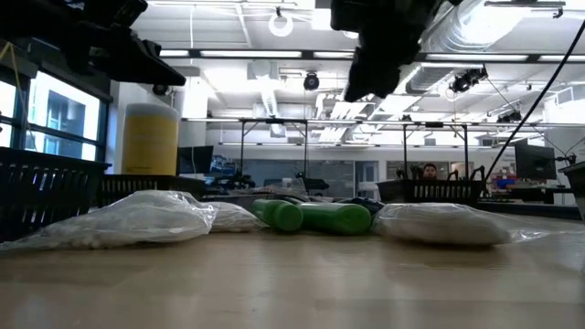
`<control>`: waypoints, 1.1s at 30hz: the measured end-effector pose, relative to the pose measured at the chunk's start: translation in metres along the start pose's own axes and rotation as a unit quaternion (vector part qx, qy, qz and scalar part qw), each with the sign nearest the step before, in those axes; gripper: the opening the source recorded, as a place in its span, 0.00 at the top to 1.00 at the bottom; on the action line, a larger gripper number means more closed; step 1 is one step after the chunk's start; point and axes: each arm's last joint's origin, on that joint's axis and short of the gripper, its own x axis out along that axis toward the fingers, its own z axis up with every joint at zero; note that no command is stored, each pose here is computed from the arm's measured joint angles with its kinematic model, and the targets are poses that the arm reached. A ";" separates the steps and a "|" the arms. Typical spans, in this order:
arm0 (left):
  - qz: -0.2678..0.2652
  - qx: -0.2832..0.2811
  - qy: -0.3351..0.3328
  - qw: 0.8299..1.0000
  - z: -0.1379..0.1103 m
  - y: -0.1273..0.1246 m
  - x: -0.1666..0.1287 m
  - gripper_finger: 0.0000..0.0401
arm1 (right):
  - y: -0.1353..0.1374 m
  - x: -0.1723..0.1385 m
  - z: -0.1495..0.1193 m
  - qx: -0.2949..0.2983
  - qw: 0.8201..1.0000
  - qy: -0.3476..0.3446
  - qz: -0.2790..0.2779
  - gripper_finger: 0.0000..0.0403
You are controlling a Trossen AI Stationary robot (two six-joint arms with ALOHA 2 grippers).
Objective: Pick & Place Travel size toiletries
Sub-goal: Put the blue shave cream into the top right black basket
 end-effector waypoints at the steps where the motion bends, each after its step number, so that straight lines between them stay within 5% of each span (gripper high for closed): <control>1: 0.000 0.000 0.000 1.000 0.000 0.000 0.000 1.00 | 0.000 0.001 0.000 0.004 1.000 0.000 0.001 0.99; 25: 0.000 0.002 0.000 1.000 0.000 0.000 0.000 1.00 | 0.005 0.002 0.007 -0.045 0.998 -0.047 -0.024 0.98; 33: 0.000 0.002 0.001 1.000 0.000 0.000 0.000 1.00 | 0.005 0.002 0.007 -0.070 0.996 -0.046 -0.024 0.71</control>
